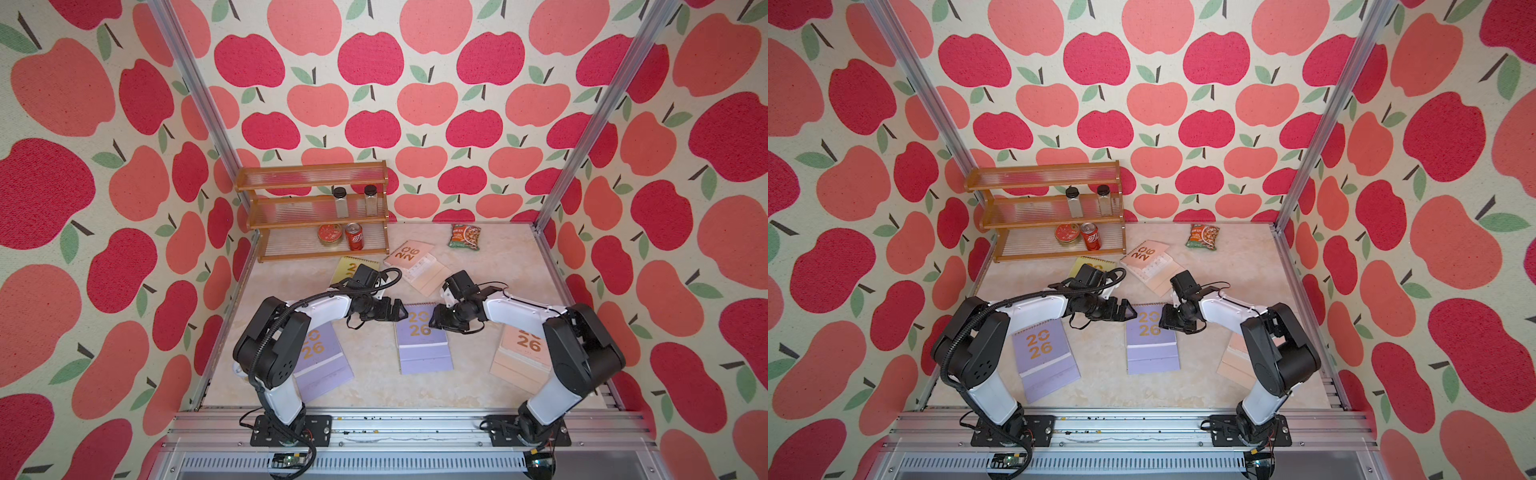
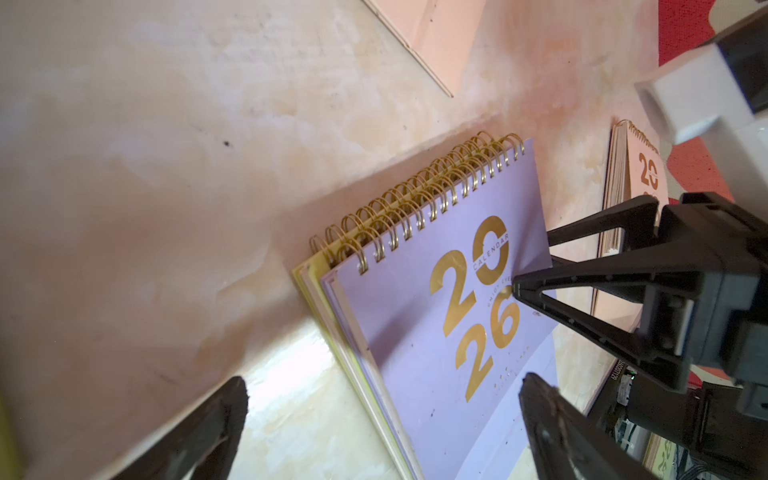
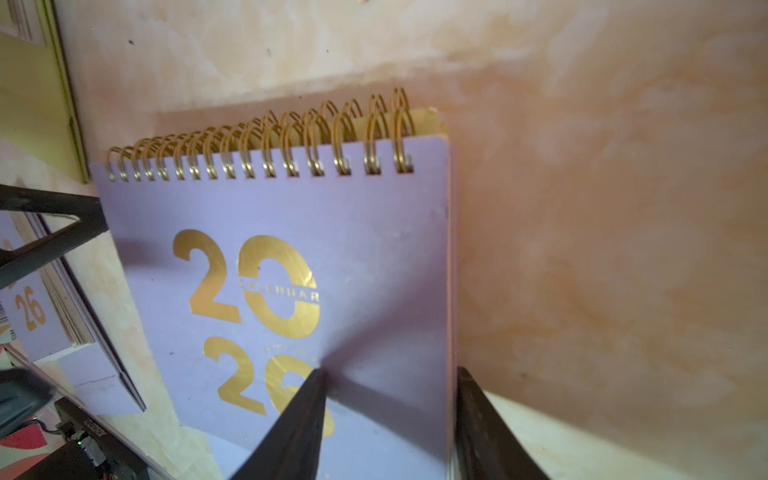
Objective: Stack the calendars
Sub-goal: Adjust the calendar at the center of the board.
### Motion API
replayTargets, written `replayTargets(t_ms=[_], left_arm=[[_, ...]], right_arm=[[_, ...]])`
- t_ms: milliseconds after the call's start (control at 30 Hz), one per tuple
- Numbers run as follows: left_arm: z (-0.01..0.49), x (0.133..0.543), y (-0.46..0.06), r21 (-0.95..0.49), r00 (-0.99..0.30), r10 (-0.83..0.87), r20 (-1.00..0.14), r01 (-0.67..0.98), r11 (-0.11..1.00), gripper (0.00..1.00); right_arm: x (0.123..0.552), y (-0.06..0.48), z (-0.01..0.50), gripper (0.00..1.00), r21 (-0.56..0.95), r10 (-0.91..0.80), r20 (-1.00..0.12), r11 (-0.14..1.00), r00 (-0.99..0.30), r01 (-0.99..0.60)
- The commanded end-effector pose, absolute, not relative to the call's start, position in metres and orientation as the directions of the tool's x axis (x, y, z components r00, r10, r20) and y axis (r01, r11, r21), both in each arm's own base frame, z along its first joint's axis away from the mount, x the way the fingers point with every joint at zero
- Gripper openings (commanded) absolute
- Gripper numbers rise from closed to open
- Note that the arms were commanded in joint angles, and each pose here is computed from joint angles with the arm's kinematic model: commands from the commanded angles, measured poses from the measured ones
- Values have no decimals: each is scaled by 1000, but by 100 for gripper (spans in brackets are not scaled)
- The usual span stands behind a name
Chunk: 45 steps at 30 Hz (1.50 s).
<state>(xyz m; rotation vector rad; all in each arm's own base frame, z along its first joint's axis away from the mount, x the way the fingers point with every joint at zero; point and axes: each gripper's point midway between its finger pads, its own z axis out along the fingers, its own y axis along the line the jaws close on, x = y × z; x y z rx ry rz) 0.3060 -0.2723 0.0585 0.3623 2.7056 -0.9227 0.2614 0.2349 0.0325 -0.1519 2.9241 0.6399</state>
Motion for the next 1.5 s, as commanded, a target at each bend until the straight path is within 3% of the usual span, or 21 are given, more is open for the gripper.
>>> replayTargets(t_ms=[0,567,1467], left_arm=[[59,311,-280,-576,-938,143,-317,310,756,100],[66,317,-288,-614,-935,119,-334,312,725,100],[62,321,-302,-652,-942,129,-311,310,692,99]], right_arm=[[237,225,22,51,366,-77,-90,925,-993,-105],[264,212,54,51,327,-107,-190,931,-976,-166],[244,239,33,50,394,-123,-139,903,-983,-169]])
